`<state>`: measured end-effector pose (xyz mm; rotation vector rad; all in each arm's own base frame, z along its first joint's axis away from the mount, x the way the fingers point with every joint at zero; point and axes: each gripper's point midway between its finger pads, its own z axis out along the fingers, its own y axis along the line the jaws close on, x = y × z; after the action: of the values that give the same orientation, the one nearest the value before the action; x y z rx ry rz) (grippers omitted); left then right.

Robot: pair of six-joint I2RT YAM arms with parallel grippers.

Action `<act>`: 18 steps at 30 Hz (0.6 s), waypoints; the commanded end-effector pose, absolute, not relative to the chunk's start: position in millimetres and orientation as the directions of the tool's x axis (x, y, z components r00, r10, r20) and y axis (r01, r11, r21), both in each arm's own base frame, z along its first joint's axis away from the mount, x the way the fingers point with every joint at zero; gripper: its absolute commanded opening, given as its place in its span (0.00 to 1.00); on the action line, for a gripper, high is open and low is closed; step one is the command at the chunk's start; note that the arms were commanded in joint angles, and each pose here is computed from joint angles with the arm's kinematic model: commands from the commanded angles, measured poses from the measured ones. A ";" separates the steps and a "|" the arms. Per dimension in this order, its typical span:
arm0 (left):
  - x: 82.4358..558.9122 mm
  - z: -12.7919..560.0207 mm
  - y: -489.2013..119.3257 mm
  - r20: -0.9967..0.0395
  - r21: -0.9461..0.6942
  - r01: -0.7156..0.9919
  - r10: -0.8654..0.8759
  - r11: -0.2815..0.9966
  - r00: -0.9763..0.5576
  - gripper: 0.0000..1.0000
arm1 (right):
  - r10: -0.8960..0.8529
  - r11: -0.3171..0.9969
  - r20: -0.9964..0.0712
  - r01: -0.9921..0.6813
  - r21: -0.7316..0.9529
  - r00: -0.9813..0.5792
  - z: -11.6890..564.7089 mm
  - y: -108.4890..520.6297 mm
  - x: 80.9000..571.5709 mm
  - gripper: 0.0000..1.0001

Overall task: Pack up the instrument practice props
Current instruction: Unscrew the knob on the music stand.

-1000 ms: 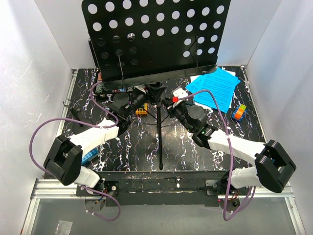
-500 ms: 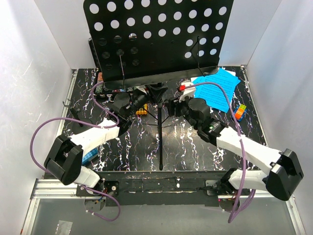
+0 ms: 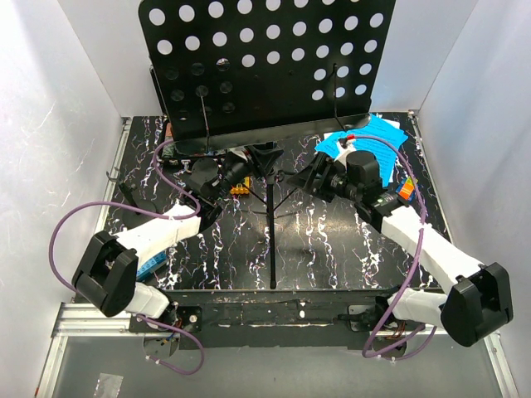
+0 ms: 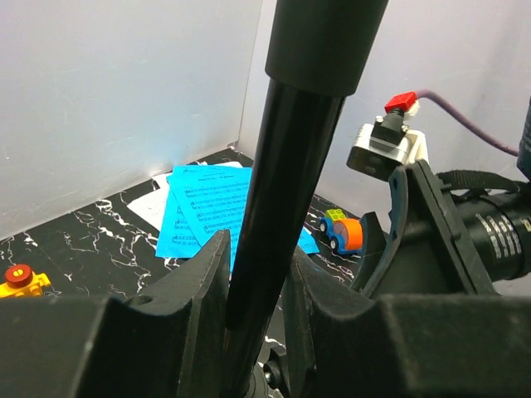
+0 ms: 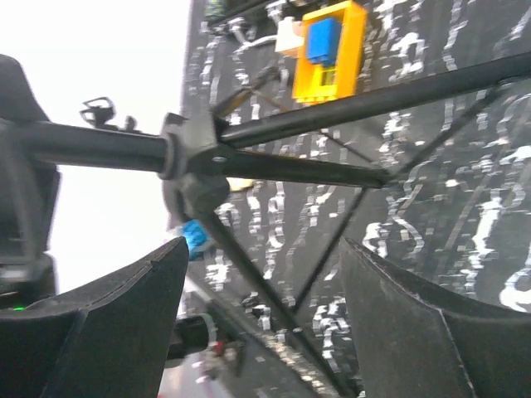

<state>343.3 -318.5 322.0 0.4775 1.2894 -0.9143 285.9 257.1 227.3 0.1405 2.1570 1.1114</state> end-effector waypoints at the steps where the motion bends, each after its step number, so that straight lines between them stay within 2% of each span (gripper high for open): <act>1: 317.2 262.4 -331.4 -0.937 -0.345 0.786 -0.234 0.513 -0.258 0.00 | 0.410 0.332 -0.351 -0.221 0.917 -0.842 281.1 282.1 271.3 0.82; 12: 313.3 255.5 -335.1 -0.940 -0.337 0.791 -0.218 0.510 -0.260 0.00 | 0.390 0.221 -0.214 -0.135 0.966 -0.895 273.5 286.9 285.5 0.81; 18: 312.5 256.9 -334.4 -0.945 -0.325 0.796 -0.212 0.510 -0.250 0.00 | 0.375 0.189 -0.209 -0.146 0.971 -0.903 277.5 291.9 291.7 0.79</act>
<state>341.8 -318.2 321.5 0.4781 1.2883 -0.9068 291.7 287.0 252.3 0.3000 2.1537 1.6728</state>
